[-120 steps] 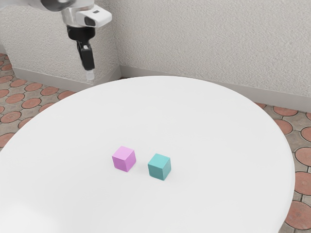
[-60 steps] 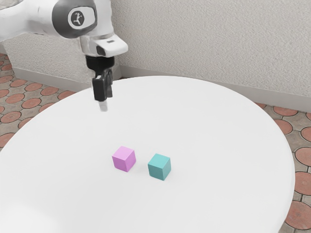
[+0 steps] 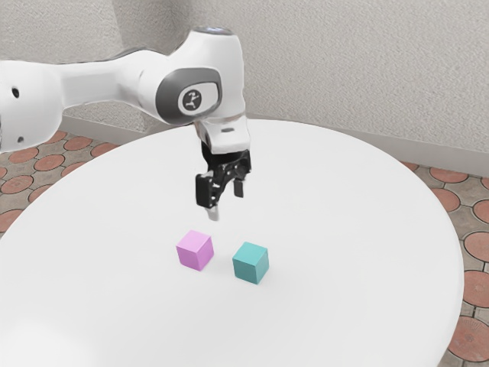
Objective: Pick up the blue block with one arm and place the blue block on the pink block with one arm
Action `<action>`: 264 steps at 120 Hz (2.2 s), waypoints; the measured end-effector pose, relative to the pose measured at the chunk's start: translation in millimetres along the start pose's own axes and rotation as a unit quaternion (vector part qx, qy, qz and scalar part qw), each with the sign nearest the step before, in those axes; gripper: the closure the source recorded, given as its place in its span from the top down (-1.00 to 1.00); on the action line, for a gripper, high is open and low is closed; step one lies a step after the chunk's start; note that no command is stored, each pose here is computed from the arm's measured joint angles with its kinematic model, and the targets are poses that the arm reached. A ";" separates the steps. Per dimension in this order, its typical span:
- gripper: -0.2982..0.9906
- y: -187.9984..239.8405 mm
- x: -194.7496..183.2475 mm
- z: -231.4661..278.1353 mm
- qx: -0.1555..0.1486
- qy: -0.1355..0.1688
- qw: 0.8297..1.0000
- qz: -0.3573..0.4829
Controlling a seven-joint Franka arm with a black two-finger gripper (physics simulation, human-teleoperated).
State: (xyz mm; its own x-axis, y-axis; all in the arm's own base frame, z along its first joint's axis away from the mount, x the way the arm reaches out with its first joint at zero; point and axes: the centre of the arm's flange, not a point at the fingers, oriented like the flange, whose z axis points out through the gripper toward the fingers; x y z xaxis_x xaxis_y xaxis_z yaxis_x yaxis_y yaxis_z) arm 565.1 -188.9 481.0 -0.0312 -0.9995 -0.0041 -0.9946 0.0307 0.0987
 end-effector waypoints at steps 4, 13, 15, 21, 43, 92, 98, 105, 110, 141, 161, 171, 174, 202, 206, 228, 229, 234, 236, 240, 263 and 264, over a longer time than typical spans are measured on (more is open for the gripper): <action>0.54 -3.6 0.5 5.0 0.006 -0.004 1.000 0.006; 0.54 -16.6 0.3 24.1 0.011 -0.010 1.000 0.015; 0.54 -19.9 -0.2 29.4 0.011 -0.010 1.000 0.016; 0.54 -27.5 -2.0 39.9 0.014 -0.009 1.000 0.017; 0.54 -46.6 -5.7 79.8 0.006 -0.003 1.000 0.016; 0.54 -85.6 -10.4 150.2 -0.011 0.010 1.000 0.006; 0.54 -88.2 -10.6 157.5 -0.013 0.011 1.000 0.005; 0.54 -89.8 -10.0 162.9 -0.013 0.012 1.000 0.005; 0.54 -90.6 -10.2 164.8 -0.013 0.012 1.000 0.005; 0.54 -95.3 -18.5 185.6 -0.023 0.016 1.000 -0.003; 0.54 -96.5 -21.0 197.0 -0.031 0.016 0.999 -0.004; 0.54 -96.8 -21.0 198.5 -0.031 0.016 0.999 -0.004; 0.54 -96.9 -21.0 200.1 -0.032 0.016 0.999 -0.004; 0.52 -97.8 -20.8 213.8 -0.039 0.017 0.999 -0.004; 0.48 -97.9 -20.7 214.4 -0.039 0.017 0.999 -0.004; 0.02 -98.4 -22.0 213.1 -0.035 0.017 0.999 -0.006; 0.01 -98.5 -22.3 212.4 -0.035 0.017 0.999 -0.006; -0.05 -98.6 -23.0 204.6 -0.028 0.016 0.999 -0.007; -0.06 -98.3 -23.4 199.4 -0.024 0.016 1.000 -0.007; -0.07 -97.2 -23.6 186.7 -0.014 0.015 1.000 -0.007; 0.06 -82.4 -41.0 113.3 0.033 0.009 0.999 -0.019; 0.06 -82.0 -42.1 110.8 0.034 0.009 0.999 -0.019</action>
State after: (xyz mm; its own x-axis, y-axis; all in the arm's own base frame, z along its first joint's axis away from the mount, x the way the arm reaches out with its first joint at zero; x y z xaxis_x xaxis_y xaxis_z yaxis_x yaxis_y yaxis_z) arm 637.0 -148.5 362.8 0.0086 -0.9999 0.0116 -0.9995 -0.0082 0.0310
